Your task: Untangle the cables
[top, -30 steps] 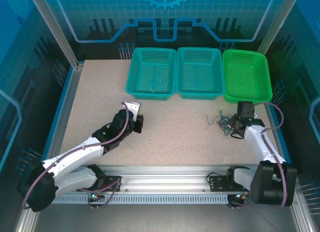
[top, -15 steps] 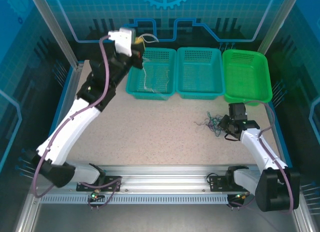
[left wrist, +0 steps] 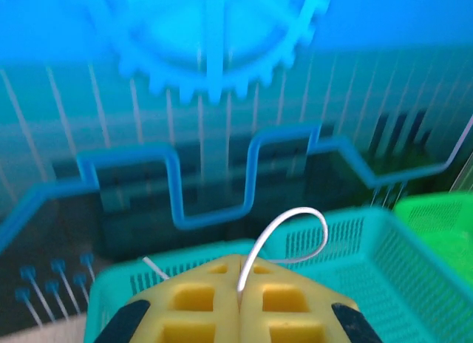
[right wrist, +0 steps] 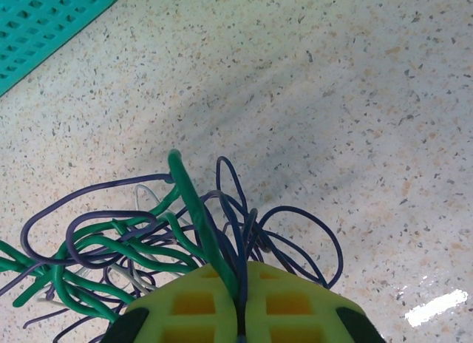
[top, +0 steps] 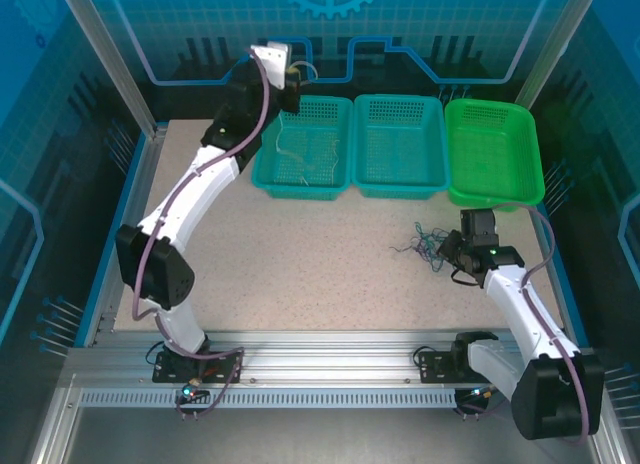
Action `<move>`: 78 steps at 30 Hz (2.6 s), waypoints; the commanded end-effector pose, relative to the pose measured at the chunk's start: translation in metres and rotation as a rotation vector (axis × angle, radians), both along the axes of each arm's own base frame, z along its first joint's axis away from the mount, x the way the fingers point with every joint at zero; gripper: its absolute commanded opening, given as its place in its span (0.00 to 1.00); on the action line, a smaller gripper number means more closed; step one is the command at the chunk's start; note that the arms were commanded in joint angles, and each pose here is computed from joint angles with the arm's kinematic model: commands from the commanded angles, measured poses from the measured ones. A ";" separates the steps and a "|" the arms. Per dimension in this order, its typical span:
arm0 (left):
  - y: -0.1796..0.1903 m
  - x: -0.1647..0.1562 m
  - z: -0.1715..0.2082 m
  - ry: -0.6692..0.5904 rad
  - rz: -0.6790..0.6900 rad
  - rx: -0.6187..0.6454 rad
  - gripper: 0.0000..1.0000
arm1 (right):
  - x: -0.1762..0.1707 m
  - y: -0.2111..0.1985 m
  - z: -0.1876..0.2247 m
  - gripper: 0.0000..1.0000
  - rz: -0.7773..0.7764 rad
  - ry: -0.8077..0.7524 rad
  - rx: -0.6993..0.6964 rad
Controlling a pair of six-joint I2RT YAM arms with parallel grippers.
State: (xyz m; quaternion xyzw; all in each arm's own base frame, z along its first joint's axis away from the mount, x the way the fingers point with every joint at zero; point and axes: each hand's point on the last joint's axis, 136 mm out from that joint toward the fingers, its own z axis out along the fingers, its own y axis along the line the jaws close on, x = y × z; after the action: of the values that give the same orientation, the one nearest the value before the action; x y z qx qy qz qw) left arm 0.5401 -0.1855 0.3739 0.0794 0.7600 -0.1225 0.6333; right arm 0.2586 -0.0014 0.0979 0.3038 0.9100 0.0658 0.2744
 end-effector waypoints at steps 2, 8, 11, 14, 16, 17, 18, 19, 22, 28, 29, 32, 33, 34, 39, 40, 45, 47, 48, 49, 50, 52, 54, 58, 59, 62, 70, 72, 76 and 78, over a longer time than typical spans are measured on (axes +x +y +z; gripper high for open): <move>-0.008 0.016 -0.090 0.171 -0.005 -0.069 0.00 | -0.002 0.010 -0.003 0.00 0.050 0.017 0.018; 0.000 0.012 -0.123 0.251 0.013 -0.111 0.52 | 0.007 0.024 0.002 0.00 0.120 0.020 0.041; 0.001 -0.006 -0.093 0.208 -0.012 -0.157 0.60 | 0.011 0.034 0.006 0.00 0.162 0.015 0.061; -0.008 -0.037 -0.061 0.168 -0.101 -0.245 0.64 | 0.017 0.049 0.013 0.00 0.231 -0.001 0.074; -0.017 -0.062 -0.049 0.157 -0.162 -0.296 0.66 | 0.020 0.062 0.018 0.00 0.288 -0.010 0.093; -0.023 -0.078 -0.043 0.144 -0.198 -0.310 0.68 | 0.022 0.071 0.021 0.00 0.323 -0.015 0.116; -0.030 -0.094 -0.042 0.139 -0.230 -0.309 0.68 | 0.024 0.081 0.024 0.00 0.359 -0.026 0.148; -0.037 -0.108 -0.042 0.134 -0.256 -0.298 0.69 | 0.026 0.089 0.028 0.00 0.391 -0.036 0.177; -0.059 -0.161 -0.052 0.109 -0.356 -0.215 0.69 | 0.030 0.110 0.040 0.00 0.484 -0.068 0.242; -0.092 -0.251 -0.092 0.064 -0.626 -0.092 0.70 | 0.036 0.127 0.055 0.00 0.562 -0.111 0.276; -0.098 -0.264 -0.101 0.066 -0.691 -0.081 0.71 | 0.036 0.130 0.057 0.00 0.577 -0.118 0.285; -0.115 -0.291 -0.128 0.078 -0.840 -0.039 0.72 | 0.036 0.135 0.062 0.00 0.605 -0.132 0.289; -0.120 -0.296 -0.137 0.082 -0.875 -0.018 0.73 | 0.035 0.135 0.063 0.00 0.608 -0.132 0.288; -0.128 -0.302 -0.146 0.082 -0.917 0.012 0.74 | 0.034 0.134 0.063 0.00 0.604 -0.131 0.287; -0.157 -0.295 -0.176 0.070 -0.949 0.077 0.76 | 0.029 0.135 0.068 0.00 0.602 -0.146 0.299; -0.161 -0.287 -0.180 0.082 -0.929 0.074 0.76 | 0.027 0.136 0.071 0.00 0.607 -0.153 0.301; -0.181 -0.259 -0.187 0.099 -0.886 0.031 0.70 | 0.020 0.136 0.079 0.00 0.616 -0.177 0.296; -0.186 -0.251 -0.188 0.088 -0.867 0.012 0.47 | 0.020 0.135 0.079 0.00 0.609 -0.180 0.286; -0.187 -0.248 -0.187 0.083 -0.861 0.006 0.33 | 0.021 0.134 0.079 0.00 0.604 -0.176 0.280; -0.188 -0.246 -0.186 0.078 -0.853 0.000 0.20 | 0.021 0.132 0.078 0.00 0.600 -0.174 0.273; -0.188 -0.245 -0.185 0.075 -0.849 -0.005 0.09 | 0.021 0.130 0.075 0.00 0.590 -0.164 0.262; -0.186 -0.245 -0.181 0.068 -0.840 -0.006 0.00 | 0.023 0.123 0.068 0.00 0.557 -0.143 0.227; -0.182 -0.247 -0.179 0.069 -0.832 0.004 0.00 | 0.027 0.104 0.054 0.00 0.466 -0.104 0.153; -0.169 -0.247 -0.175 0.072 -0.783 0.018 0.00 | 0.026 0.051 0.025 0.00 0.220 -0.036 0.055; -0.164 -0.247 -0.174 0.078 -0.765 0.022 0.00 | 0.023 0.038 0.017 0.00 0.158 -0.026 0.074; -0.149 -0.242 -0.173 0.107 -0.702 0.025 0.00 | 0.009 0.005 -0.004 0.00 -0.022 -0.016 0.134; -0.140 -0.226 -0.157 0.152 -0.629 -0.053 0.00 | -0.009 0.011 -0.027 0.06 -0.023 -0.051 0.163; -0.149 -0.223 -0.153 0.146 -0.647 -0.091 0.00 | -0.013 0.026 -0.037 0.17 0.026 -0.015 0.158; -0.160 -0.212 -0.155 0.148 -0.640 -0.113 0.00 | -0.019 0.028 -0.037 0.36 0.070 0.029 0.112; -0.164 -0.212 -0.155 0.152 -0.648 -0.111 0.00 | -0.019 0.023 -0.021 0.46 0.090 -0.006 0.064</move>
State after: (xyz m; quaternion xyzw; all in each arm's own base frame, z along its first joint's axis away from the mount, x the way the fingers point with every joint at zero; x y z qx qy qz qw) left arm 0.3224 -0.3398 0.2011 0.2836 0.7458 -0.3468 0.4930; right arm 0.2366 0.0284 0.0567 0.2881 0.9193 0.1293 0.2350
